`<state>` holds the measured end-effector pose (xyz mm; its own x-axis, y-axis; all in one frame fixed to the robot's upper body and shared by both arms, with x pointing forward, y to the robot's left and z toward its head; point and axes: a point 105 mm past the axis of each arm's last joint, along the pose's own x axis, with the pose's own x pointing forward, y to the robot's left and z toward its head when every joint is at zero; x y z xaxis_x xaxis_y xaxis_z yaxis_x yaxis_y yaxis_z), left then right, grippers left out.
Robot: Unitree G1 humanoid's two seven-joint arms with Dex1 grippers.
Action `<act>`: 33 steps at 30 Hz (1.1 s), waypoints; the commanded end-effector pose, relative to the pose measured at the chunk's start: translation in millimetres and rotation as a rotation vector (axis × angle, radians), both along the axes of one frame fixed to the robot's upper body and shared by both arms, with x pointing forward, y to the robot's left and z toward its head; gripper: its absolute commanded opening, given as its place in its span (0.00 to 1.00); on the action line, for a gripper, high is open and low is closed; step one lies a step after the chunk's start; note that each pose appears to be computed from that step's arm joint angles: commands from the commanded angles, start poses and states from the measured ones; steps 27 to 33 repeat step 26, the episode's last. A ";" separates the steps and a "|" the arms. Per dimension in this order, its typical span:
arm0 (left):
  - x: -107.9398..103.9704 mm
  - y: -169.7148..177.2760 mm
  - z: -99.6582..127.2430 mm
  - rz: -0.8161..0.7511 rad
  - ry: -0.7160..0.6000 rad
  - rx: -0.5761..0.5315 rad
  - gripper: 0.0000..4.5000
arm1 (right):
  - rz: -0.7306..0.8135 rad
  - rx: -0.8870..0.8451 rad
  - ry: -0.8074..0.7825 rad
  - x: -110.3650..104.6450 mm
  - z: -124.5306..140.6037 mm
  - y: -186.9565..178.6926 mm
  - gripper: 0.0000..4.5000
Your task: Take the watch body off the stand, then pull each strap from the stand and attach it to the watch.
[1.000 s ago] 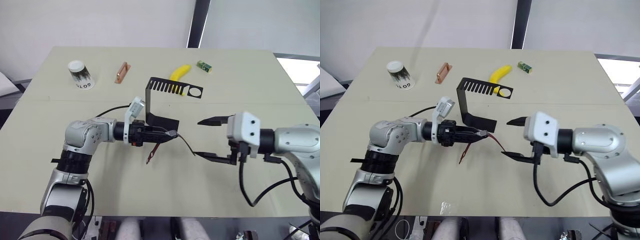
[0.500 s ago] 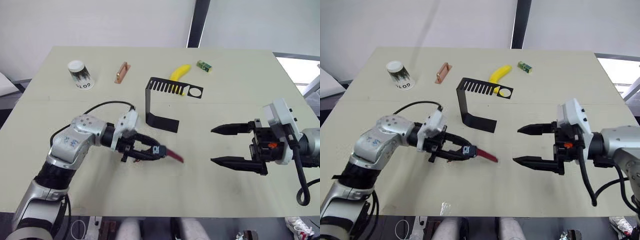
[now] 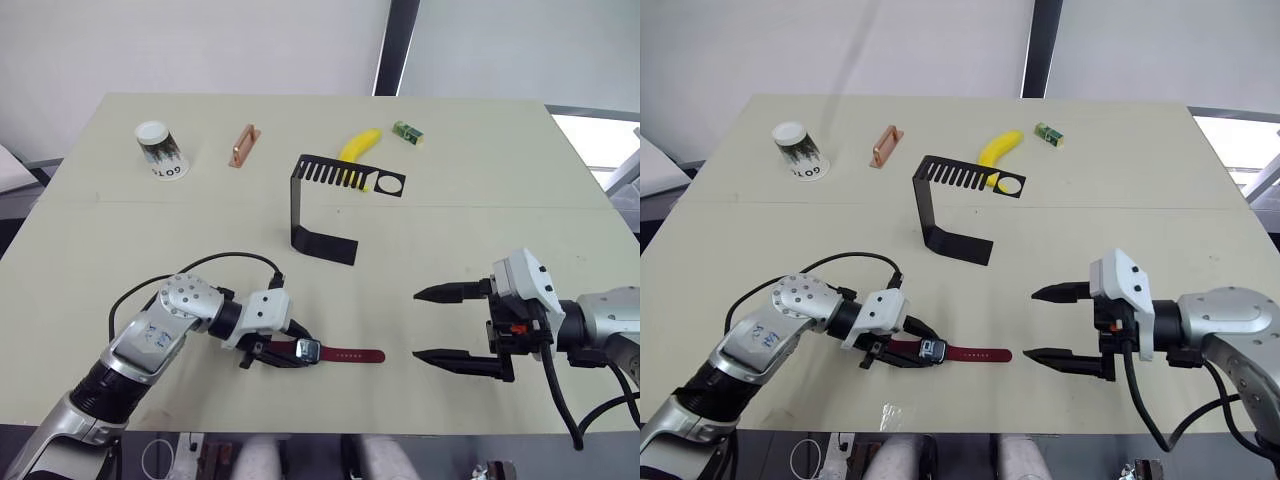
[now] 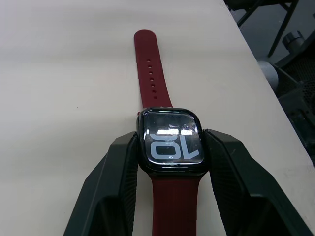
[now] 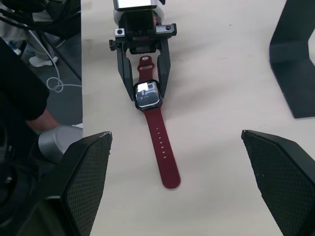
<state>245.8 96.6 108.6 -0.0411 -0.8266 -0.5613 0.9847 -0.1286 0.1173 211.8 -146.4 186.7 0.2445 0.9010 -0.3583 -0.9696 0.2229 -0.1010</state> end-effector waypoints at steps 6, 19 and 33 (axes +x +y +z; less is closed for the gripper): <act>-8.2 1.4 1.7 0.065 -0.007 0.019 0.47 | 0.040 -0.031 -0.035 -8.9 -2.4 5.9 1.00; -55.8 129.1 76.0 0.302 0.102 0.083 1.00 | 0.080 -0.081 -0.003 -9.8 8.8 -23.4 1.00; -58.0 189.3 98.6 0.544 -0.005 0.142 1.00 | 0.046 -0.137 -0.019 -2.0 15.1 -51.3 1.00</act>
